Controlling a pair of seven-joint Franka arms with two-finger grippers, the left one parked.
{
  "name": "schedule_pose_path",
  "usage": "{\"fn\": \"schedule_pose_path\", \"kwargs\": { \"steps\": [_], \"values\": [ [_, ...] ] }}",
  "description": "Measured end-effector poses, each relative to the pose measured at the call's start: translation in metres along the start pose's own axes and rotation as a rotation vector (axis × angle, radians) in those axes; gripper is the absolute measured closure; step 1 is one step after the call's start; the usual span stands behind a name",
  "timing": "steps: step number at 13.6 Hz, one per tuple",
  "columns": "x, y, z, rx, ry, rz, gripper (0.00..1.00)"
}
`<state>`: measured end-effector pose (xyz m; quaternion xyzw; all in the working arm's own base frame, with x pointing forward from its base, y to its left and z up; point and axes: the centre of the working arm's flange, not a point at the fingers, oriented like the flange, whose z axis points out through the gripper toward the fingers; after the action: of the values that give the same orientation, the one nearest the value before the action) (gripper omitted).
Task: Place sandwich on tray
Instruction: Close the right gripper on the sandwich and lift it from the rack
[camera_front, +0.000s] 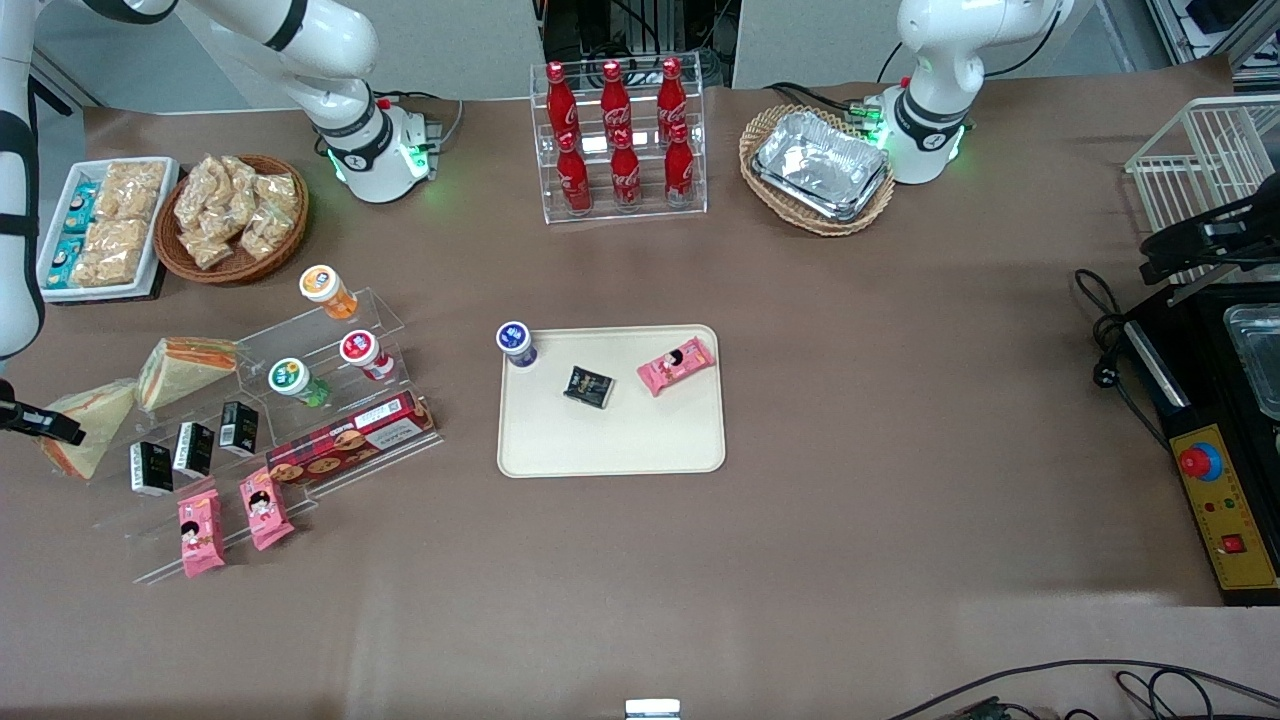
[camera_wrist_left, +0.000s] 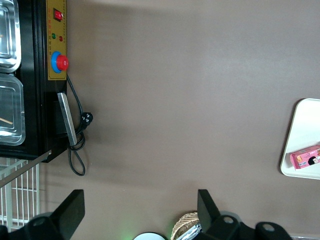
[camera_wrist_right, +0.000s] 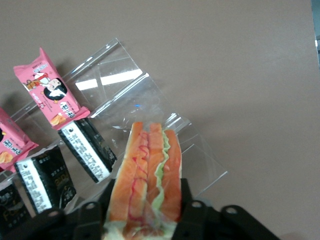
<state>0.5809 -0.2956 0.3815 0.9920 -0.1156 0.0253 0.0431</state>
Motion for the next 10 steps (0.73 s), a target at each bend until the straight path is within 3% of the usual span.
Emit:
{"fn": "schedule_pose_path", "kwargs": {
  "steps": [2,5,10],
  "values": [
    [0.0,0.0,0.0,0.007,0.003,0.005,0.53],
    [0.001,0.0,-0.004,0.012,0.01,0.009,0.77],
    [0.006,0.002,-0.055,0.017,0.089,0.017,0.81]
  ]
}}
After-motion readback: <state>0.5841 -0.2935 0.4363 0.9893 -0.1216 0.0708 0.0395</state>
